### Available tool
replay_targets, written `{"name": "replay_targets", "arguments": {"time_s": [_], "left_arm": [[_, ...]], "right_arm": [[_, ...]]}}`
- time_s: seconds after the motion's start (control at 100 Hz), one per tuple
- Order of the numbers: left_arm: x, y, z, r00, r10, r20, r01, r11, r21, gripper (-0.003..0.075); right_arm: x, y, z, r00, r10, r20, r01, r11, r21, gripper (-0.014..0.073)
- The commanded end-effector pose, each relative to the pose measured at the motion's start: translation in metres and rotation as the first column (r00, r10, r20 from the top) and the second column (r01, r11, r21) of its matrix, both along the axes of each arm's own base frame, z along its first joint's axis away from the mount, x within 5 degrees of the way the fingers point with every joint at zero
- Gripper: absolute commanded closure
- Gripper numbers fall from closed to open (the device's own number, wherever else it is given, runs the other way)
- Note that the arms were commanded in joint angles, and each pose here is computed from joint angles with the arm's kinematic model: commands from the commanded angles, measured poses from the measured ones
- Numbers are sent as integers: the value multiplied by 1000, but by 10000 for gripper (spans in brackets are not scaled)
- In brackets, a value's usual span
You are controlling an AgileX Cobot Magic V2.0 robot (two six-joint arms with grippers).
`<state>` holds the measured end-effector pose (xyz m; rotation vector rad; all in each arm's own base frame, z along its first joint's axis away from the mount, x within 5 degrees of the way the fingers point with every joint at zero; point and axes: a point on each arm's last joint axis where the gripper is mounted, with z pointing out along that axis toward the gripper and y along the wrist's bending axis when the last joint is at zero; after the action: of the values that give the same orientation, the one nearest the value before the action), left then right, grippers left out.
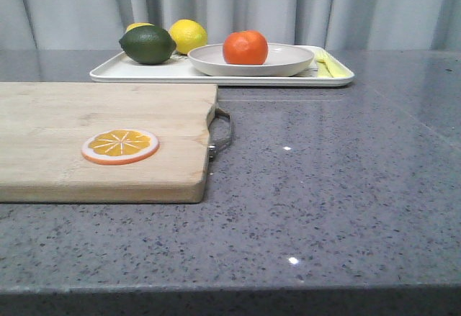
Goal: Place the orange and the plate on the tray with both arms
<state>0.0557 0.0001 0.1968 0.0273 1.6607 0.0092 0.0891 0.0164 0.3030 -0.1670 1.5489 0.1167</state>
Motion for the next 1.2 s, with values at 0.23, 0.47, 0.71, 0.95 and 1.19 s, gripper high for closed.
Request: {"name": "replay_targets", "arguments": {"time_s": [0.23,0.47,0.71,0.95,1.19], "left_arm": [[-2,-1,6,995,-5,102,6,1000,-12,740],[-2,-1,6,995,-5,102,6,1000,-12,740],[-2,-1,6,995,-5,102,6,1000,-12,741],[-2,-1,6,995,-5,102,6,1000,-12,740],[-2,-1,6,995,-5,102,6,1000,-12,741]], "right_arm": [[0,-3,15,995,-38,90,37,999,15,697],[-1,-4,14,994,-38,100,42,999,-35,697],[-26,-7,-6,985,-34,170,44,997,-58,697],[-42,-11,-53,982,-59,180,61,998,-6,697],[-38,-13,-75,990,-109,93,108,994,7,697]]}}
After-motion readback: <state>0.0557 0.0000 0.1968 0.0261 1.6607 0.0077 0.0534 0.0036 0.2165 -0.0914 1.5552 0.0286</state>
